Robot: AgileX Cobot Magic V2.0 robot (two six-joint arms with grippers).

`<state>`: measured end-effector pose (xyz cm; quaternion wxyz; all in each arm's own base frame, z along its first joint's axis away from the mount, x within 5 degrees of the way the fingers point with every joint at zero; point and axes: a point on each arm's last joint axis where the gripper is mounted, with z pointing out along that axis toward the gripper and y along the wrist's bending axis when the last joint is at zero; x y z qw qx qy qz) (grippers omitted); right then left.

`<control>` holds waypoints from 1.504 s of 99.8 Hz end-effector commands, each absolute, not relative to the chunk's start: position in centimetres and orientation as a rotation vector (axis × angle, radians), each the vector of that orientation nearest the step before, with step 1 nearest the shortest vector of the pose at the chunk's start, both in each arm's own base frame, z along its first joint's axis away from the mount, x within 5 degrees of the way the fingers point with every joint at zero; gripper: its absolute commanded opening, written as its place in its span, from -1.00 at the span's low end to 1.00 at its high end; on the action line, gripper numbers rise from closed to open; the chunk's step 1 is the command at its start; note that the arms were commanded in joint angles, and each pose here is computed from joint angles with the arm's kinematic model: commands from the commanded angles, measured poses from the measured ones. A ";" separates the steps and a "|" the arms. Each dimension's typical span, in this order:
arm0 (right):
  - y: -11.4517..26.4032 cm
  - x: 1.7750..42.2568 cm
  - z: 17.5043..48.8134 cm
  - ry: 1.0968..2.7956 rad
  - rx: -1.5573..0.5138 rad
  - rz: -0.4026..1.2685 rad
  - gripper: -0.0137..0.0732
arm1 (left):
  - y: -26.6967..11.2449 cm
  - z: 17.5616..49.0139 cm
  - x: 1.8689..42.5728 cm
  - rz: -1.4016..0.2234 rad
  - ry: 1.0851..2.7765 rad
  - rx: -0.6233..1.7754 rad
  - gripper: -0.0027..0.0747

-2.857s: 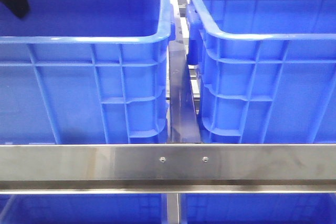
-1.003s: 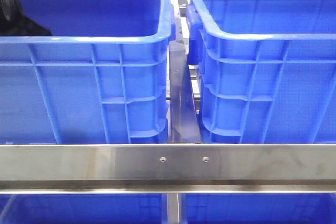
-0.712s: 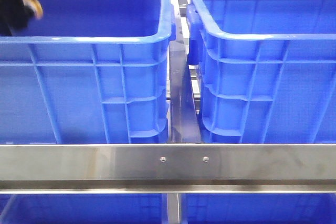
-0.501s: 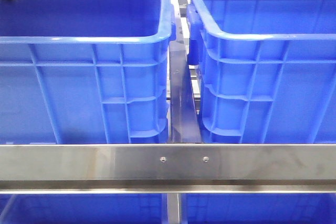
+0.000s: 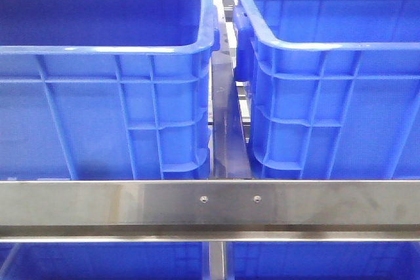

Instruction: Pick red and yellow buttons and place in box

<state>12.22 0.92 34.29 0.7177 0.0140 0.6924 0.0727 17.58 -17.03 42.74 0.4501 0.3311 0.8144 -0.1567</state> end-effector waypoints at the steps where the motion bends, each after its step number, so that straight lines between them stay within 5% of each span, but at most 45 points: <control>1: 0.8 12.2 35.1 1.508 0.038 0.154 -0.83 | -17.9 44.6 15.8 -0.475 1.896 0.855 -0.98; 20: 0.9 12.2 35.1 1.509 0.033 0.160 -0.59 | -19.4 44.5 14.0 -0.537 1.860 0.952 -0.98; 58: 1.2 12.1 35.2 1.501 0.135 0.331 0.60 | -19.9 44.2 14.1 -0.536 1.868 0.964 -0.98; 116: 7.4 13.8 35.9 1.547 -0.033 1.422 0.63 | -19.9 44.2 14.1 -0.536 1.868 0.964 -0.98; 150: 9.4 17.1 36.8 1.598 -0.143 1.662 0.63 | -19.9 44.2 14.1 -0.536 1.868 0.964 -0.98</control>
